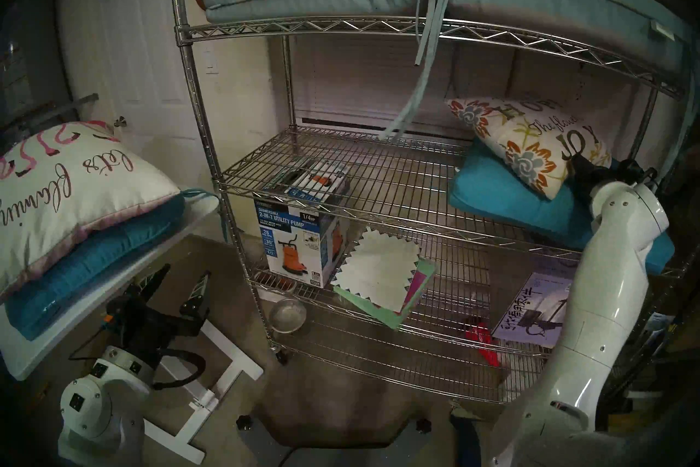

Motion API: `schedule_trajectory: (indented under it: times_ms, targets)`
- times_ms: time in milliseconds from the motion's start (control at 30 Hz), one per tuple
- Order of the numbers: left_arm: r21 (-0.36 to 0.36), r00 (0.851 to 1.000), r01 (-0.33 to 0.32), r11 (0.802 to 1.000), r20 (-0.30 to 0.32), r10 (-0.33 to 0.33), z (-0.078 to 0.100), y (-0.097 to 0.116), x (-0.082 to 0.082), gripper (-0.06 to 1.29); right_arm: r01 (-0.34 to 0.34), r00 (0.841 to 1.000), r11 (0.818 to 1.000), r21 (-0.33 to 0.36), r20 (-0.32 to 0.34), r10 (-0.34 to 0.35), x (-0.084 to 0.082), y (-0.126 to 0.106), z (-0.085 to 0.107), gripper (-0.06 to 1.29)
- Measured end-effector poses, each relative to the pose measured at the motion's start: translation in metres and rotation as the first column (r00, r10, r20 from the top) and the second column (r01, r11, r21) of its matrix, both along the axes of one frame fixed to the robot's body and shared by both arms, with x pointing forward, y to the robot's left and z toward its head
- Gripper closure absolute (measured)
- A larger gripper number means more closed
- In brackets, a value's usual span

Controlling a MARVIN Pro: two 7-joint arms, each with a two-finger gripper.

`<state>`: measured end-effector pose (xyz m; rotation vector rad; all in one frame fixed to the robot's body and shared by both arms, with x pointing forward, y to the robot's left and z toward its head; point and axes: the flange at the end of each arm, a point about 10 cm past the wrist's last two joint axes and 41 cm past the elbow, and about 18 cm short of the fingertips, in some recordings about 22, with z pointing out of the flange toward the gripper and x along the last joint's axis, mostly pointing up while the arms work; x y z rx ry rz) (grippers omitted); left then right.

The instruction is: Put cushion on the shelf

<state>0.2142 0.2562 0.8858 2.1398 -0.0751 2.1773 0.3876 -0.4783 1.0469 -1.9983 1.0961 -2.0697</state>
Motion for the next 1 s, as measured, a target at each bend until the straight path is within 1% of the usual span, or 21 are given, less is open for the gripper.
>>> schedule_trajectory:
  times_ms: [167, 333, 400, 433, 467, 500, 567, 633, 667, 700, 733, 767, 1000]
  targets:
    - [0.000, 1.000, 0.000, 1.000, 0.000, 0.000, 0.000, 0.000, 0.000, 0.01, -0.021, 1.000, 0.997, -0.073, 0.008, 0.021, -0.009, -0.003, 0.000, 1.25]
    - [0.000, 1.000, 0.000, 1.000, -0.002, 0.000, 0.000, 0.000, -0.001, 0.01, -0.029, 0.999, 0.991, -0.128, 0.016, 0.031, -0.012, -0.006, -0.001, 1.25]
    - [0.001, 1.000, 0.000, 1.000, -0.002, 0.000, 0.000, 0.000, -0.001, 0.01, -0.030, 0.999, 0.988, -0.151, 0.022, 0.033, -0.015, -0.006, -0.001, 1.14]
    - [0.001, 1.000, 0.000, 1.000, -0.002, 0.000, 0.000, 0.000, -0.001, 0.01, -0.029, 0.999, 0.986, -0.164, 0.027, 0.034, -0.016, -0.005, 0.000, 0.78]
    - [0.001, 1.000, 0.000, 1.000, -0.003, 0.000, 0.000, 0.000, -0.001, 0.01, -0.029, 0.999, 0.984, -0.174, 0.031, 0.035, -0.018, -0.005, 0.000, 0.73]
    - [0.001, 1.000, 0.000, 1.000, -0.003, 0.000, 0.000, 0.000, -0.001, 0.01, -0.025, 0.999, 0.982, -0.189, 0.037, 0.033, -0.020, -0.004, 0.001, 0.63]
    - [0.001, 1.000, 0.000, 1.000, -0.003, 0.000, 0.000, 0.000, -0.001, 0.01, -0.012, 0.999, 0.978, -0.206, 0.042, 0.021, -0.026, -0.005, 0.002, 0.52]
    - [0.001, 1.000, 0.000, 1.000, -0.003, 0.000, 0.000, 0.000, -0.001, 0.01, 0.000, 0.999, 0.974, -0.226, 0.048, 0.011, -0.033, -0.006, 0.004, 0.49]
    - [0.001, 1.000, 0.000, 1.000, -0.003, 0.000, 0.000, 0.000, -0.001, 0.01, 0.003, 0.999, 0.972, -0.233, 0.050, 0.009, -0.036, -0.006, 0.004, 0.38]
    - [0.001, 1.000, 0.000, 1.000, -0.003, 0.000, 0.000, 0.000, -0.001, 0.01, 0.007, 0.998, 0.970, -0.244, 0.055, 0.007, -0.040, -0.005, 0.006, 0.15]
    - [0.001, 1.000, 0.000, 1.000, -0.003, 0.000, 0.000, 0.000, -0.001, 0.01, 0.009, 0.998, 0.968, -0.249, 0.058, 0.006, -0.043, -0.004, 0.007, 0.07]
    - [0.001, 1.000, 0.000, 1.000, -0.003, 0.000, 0.000, 0.000, -0.001, 0.01, 0.009, 0.998, 0.967, -0.255, 0.062, 0.007, -0.046, -0.003, 0.008, 0.04]
    - [0.001, 1.000, 0.000, 1.000, -0.004, 0.000, 0.000, 0.000, -0.001, 0.01, 0.008, 0.997, 0.963, -0.270, 0.081, 0.015, -0.069, 0.006, 0.009, 0.03]
